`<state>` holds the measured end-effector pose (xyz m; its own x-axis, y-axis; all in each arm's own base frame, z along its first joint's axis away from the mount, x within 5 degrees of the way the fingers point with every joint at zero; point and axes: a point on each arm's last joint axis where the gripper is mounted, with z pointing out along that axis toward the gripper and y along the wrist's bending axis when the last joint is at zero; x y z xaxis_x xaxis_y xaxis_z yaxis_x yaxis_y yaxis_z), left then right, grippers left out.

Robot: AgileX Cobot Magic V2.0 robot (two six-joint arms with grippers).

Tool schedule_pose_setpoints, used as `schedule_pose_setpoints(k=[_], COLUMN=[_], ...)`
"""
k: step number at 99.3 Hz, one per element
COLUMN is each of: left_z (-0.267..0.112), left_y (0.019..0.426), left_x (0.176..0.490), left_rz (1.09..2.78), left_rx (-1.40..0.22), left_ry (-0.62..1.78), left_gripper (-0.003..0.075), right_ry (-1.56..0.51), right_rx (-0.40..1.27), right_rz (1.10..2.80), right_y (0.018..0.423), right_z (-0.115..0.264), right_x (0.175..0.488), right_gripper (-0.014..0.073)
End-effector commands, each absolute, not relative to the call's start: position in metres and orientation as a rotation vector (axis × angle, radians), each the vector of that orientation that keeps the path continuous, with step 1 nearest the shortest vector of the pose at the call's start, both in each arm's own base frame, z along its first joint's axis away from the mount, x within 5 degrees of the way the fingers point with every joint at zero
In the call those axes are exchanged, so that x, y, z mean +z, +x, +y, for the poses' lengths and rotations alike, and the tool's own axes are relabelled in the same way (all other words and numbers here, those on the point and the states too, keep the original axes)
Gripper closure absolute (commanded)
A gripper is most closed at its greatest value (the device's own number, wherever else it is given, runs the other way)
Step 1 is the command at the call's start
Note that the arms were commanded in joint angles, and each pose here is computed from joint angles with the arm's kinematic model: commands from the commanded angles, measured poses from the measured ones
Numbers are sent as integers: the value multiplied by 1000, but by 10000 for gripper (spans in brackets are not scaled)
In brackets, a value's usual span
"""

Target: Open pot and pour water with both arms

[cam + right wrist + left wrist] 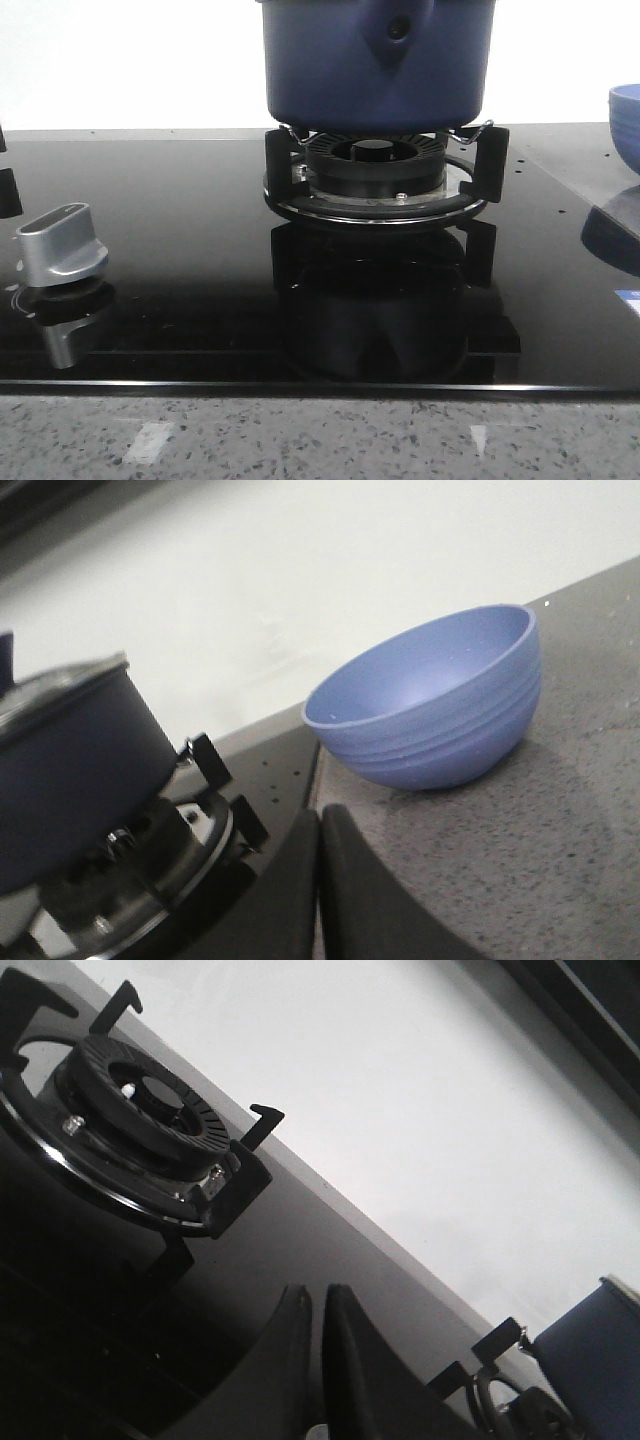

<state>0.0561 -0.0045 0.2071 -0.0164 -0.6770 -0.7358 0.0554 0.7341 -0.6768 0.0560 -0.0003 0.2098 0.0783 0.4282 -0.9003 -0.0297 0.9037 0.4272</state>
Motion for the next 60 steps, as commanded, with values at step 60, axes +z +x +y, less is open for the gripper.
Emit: schedule_pose_setpoints(k=[60], left_z=[-27], left_y=[40], left_x=[311], left_rz=[1577], left_rx=[-541], left_ry=[-59], left_gripper=[741], right_ry=[32], right_rx=[296], right_rz=[1837], right_y=[60], right_z=[17], right_x=[317], right_gripper=[641])
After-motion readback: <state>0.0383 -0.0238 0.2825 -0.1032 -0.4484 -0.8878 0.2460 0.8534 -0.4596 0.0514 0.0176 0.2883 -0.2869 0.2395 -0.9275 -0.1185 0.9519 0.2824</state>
